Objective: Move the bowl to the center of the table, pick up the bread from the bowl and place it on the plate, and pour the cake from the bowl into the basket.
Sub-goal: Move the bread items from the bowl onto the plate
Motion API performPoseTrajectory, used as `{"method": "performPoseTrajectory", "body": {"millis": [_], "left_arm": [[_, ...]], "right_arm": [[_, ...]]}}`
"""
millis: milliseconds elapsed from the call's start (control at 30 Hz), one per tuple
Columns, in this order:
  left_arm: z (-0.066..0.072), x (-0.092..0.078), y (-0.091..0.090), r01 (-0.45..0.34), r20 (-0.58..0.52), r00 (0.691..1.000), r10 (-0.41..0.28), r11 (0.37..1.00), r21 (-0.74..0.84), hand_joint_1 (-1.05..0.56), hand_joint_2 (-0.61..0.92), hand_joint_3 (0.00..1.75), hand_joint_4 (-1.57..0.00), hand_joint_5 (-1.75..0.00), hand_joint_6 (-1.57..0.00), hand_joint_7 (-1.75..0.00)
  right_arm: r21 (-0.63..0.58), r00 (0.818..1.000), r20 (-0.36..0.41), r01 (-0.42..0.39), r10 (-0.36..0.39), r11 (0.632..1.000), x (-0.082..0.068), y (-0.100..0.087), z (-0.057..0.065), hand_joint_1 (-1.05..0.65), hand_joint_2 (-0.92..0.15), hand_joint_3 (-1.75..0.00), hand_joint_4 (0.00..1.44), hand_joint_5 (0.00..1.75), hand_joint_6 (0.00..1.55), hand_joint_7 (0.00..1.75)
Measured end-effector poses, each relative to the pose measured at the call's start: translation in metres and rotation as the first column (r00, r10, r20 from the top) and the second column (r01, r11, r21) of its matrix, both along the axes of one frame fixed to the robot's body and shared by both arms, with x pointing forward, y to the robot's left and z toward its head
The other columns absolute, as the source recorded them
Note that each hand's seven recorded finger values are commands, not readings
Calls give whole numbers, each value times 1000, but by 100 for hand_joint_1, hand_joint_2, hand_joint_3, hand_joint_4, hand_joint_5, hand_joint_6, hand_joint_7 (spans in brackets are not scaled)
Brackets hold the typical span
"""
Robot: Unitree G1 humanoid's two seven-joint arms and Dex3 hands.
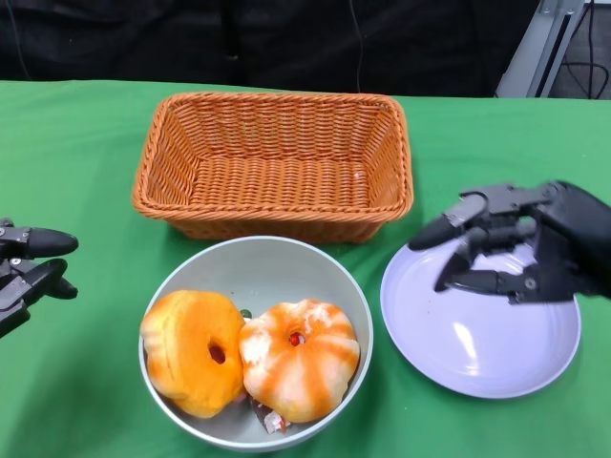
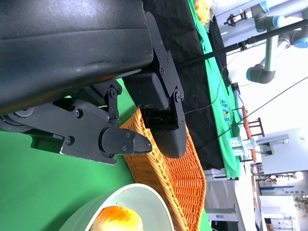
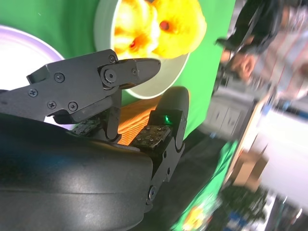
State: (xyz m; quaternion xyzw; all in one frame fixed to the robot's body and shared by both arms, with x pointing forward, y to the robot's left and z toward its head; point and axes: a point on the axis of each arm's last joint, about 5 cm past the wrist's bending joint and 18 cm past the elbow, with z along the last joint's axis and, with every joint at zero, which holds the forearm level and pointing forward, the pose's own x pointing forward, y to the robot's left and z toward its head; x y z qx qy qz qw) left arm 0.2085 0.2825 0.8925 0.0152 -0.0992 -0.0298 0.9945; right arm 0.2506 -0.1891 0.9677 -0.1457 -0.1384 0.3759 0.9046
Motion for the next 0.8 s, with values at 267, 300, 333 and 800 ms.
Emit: {"method": "performPoseTrajectory", "body": {"millis": [267,300,333,800], "left_arm": [[-2,-3,-1,10,7,1000,-10,1000,10,-11,91,27,-78,-126,-99,-67],[-3,-3,-1,11,6,1000,-11,1000,10,-11,91,27,-78,-127,-99,-67],[-3,-3,-1,11,6,1000,-11,1000,10,-12,92,27,-78,-127,-98,-68],[-5,-4,-1,22,10,1000,-22,1000,-13,-11,92,28,-77,-128,-96,-71]], "right_arm": [[-80,995,5,-96,96,992,20,12,14,-58,-86,0,75,28,74,1],[-81,995,1,-97,97,992,22,12,14,-59,-86,0,75,27,73,1],[-79,995,2,-97,98,992,23,12,13,-61,-86,0,75,26,73,1],[-276,951,91,-261,296,925,35,50,15,-75,-90,-1,66,15,67,0]]}}
